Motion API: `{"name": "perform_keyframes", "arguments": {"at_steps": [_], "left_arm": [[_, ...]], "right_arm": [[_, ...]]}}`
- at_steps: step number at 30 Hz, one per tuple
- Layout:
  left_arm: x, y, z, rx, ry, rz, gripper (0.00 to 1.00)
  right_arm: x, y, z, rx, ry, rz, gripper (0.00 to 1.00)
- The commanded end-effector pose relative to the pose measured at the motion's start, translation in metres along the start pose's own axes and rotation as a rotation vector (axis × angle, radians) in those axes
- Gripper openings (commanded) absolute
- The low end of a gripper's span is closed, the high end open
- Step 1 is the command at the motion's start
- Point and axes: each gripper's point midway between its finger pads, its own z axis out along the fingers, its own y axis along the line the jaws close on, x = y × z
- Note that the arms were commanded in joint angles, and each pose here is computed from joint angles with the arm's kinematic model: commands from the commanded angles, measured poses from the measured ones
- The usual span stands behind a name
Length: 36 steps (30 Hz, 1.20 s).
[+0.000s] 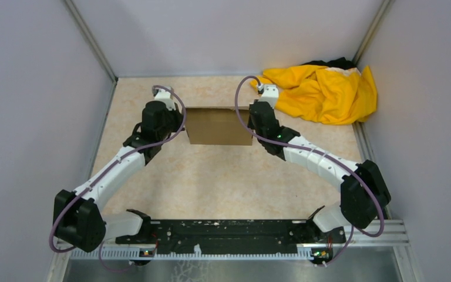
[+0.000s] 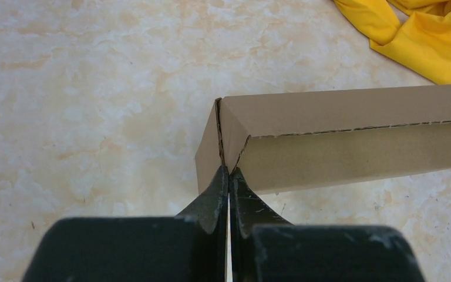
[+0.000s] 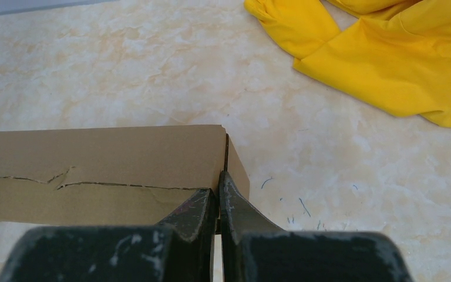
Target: Fold the paper box
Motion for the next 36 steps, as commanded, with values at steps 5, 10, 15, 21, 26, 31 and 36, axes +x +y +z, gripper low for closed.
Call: {"name": "perform_keyframes", "arguments": {"at_steps": [5,10,15,21,26,31,36], "left_arm": [[0.044,-0.006,-0.001,0.001,0.108,-0.007,0.00],[0.039,-0.002,-0.004,-0.016,0.093,0.008,0.00],[0.041,-0.002,-0.002,-0.016,0.102,0.019,0.00],[0.036,-0.004,-0.002,-0.006,0.097,0.036,0.02],[0.023,-0.008,-0.004,0.003,0.081,0.045,0.14],[0.008,-0.015,-0.005,0.026,0.065,0.044,0.22],[0.003,-0.020,-0.002,0.034,0.069,0.040,0.24]], "right_arm": [[0.100,-0.017,-0.010,0.020,0.303,-0.167,0.00],[0.095,-0.016,-0.014,0.013,0.300,-0.168,0.00],[0.081,-0.007,-0.021,-0.034,0.300,-0.178,0.23],[0.064,-0.006,-0.029,-0.064,0.281,-0.148,0.36],[0.052,0.001,-0.035,-0.123,0.267,-0.111,0.46],[0.043,0.010,-0.040,-0.206,0.262,-0.073,0.50],[0.039,0.020,-0.041,-0.292,0.272,-0.024,0.50]]}}
